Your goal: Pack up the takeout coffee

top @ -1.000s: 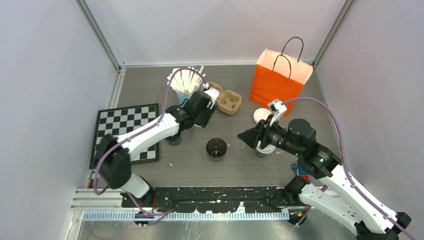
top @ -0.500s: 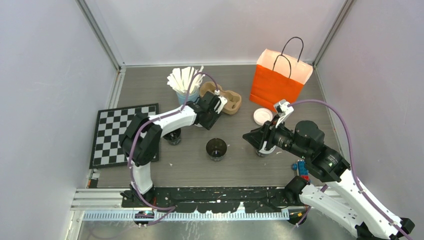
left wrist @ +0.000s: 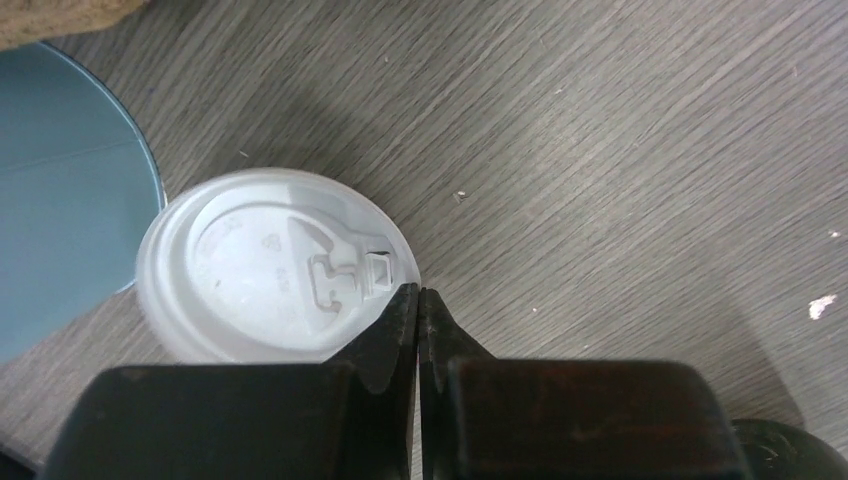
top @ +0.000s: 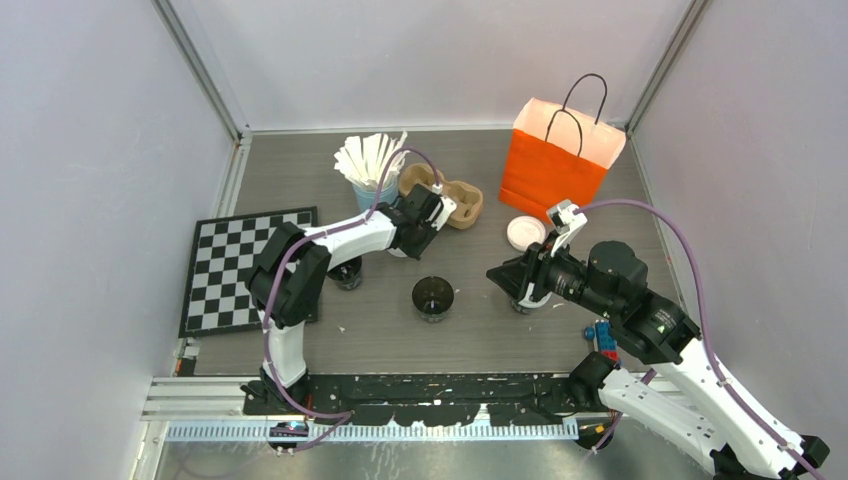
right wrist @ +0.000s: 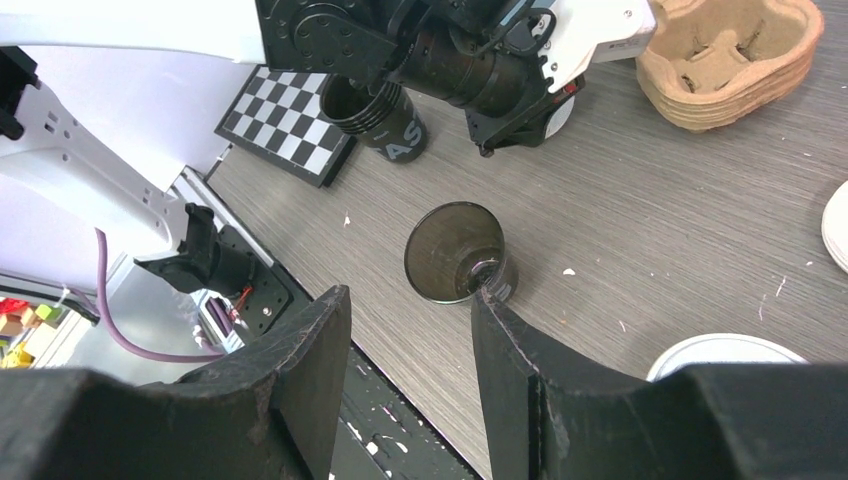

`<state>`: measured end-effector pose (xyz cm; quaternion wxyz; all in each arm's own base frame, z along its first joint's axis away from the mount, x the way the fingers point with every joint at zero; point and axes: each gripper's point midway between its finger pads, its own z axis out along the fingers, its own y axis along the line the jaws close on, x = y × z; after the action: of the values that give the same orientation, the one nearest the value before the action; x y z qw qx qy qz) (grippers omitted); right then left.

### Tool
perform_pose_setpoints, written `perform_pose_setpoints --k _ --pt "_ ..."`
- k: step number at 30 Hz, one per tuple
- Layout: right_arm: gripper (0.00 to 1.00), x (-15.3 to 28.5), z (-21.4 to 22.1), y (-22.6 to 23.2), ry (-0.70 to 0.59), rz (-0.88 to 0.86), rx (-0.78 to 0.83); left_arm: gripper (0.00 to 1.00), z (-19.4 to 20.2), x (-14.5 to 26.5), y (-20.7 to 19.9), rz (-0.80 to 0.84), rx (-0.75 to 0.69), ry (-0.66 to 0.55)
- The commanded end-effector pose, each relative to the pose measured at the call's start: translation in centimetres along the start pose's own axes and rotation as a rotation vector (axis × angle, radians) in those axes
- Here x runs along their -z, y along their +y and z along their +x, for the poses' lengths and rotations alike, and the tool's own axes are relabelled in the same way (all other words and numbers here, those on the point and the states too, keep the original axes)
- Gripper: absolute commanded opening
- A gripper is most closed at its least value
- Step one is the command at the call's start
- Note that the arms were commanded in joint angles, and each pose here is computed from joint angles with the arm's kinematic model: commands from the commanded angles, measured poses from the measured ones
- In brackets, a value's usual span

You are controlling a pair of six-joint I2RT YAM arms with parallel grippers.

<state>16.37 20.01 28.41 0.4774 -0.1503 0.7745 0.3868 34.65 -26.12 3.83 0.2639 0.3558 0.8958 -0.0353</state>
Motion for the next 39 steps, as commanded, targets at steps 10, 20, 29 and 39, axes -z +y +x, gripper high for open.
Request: perform_pose_setpoints --k 10,20,29,39 --pt "0.53 -0.3 -1.0 -0.2 -0.079 0.007 -0.003 0.00 -4.0 7.6 -0.7 0.078 0.101 -0.170" --pt "0.67 -3.8 -2.4 2.6 -0.266 -0.254 0.195 0.00 -6.2 17.6 -3.4 0.278 0.221 -0.384" --pt "0.85 -3.6 -3.7 5.6 -0.557 -0.456 0.732 0.00 -6.3 28.1 -8.0 0.631 0.332 -0.573" --pt "0.87 -3.8 -3.3 6.0 -0.653 -0.466 1.048 0.00 -5.5 34.4 -11.3 0.957 0.424 -0.685"
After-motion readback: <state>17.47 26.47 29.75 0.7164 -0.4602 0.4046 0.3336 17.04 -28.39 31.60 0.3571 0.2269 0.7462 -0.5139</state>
